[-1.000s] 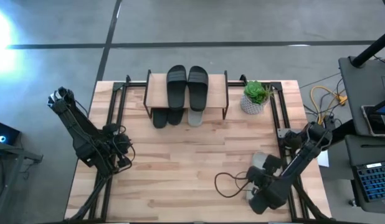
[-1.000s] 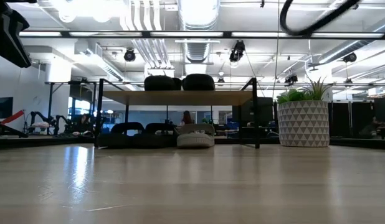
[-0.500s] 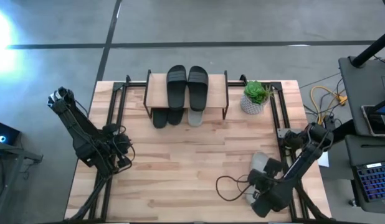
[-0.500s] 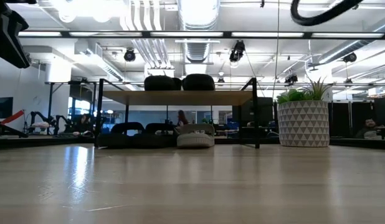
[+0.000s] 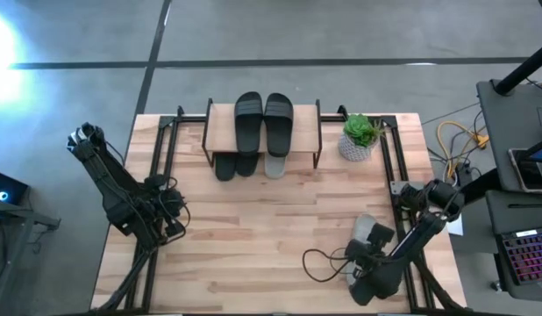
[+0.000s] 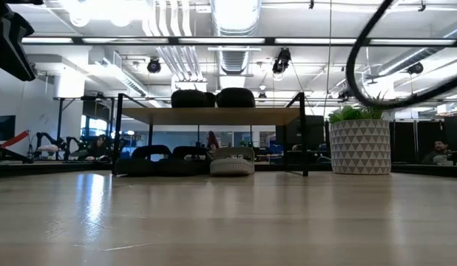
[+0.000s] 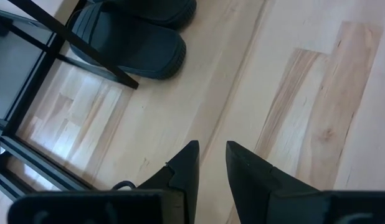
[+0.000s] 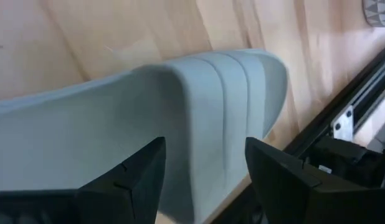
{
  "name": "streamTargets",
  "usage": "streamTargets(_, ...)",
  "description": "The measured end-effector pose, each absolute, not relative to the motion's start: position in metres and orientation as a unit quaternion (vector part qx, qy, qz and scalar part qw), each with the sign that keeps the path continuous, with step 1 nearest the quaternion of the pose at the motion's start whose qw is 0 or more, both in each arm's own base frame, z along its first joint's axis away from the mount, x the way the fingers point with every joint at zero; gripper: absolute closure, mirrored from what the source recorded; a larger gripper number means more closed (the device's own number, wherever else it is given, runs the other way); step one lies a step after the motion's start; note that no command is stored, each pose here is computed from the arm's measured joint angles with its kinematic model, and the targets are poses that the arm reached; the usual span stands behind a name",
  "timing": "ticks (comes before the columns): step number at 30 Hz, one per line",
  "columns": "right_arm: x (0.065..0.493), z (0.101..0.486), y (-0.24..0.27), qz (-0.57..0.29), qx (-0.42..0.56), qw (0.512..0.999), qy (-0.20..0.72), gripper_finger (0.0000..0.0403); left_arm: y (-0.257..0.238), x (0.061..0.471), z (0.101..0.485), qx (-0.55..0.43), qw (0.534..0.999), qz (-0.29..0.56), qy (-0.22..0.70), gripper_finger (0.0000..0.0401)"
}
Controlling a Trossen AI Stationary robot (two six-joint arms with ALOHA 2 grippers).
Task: Pick and place slides into the shelf
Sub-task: Put the gray slide under the shelf
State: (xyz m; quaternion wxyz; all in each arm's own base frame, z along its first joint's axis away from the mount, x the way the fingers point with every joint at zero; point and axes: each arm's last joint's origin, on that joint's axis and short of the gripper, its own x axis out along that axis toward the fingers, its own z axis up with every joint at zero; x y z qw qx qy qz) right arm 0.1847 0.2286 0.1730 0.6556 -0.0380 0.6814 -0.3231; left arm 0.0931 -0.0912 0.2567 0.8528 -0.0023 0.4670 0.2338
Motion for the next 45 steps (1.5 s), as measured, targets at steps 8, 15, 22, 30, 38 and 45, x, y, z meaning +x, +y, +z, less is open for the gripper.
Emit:
streamTargets(8,0.190,0.147,0.211,-0.372,-0.072,0.601,0.704,0.0250,-0.091,0.092,0.256,-0.007,0.848,0.230,0.478,0.0336)
streamTargets(15,0.193,0.138,0.198,-0.379,-0.072,0.589,0.710,0.0367,-0.092,0.091,0.256,-0.015,0.840,0.224,0.494,0.0336)
streamTargets(22,0.222,0.147,0.177,-0.343,-0.146,0.631,0.680,0.0388,-0.091,0.091,0.256,-0.018,0.839,0.223,0.497,0.0336)
streamTargets(30,0.287,0.158,0.130,-0.307,-0.227,0.694,0.611,0.0389,-0.091,0.091,0.256,-0.019,0.839,0.222,0.497,0.0336)
streamTargets(38,0.339,0.153,0.073,-0.274,-0.234,0.733,0.577,0.0390,-0.091,0.091,0.256,-0.020,0.837,0.222,0.499,0.0336)
streamTargets(45,0.356,0.155,0.018,-0.299,-0.241,0.720,0.579,0.0390,-0.091,0.091,0.256,-0.020,0.837,0.222,0.499,0.0336)
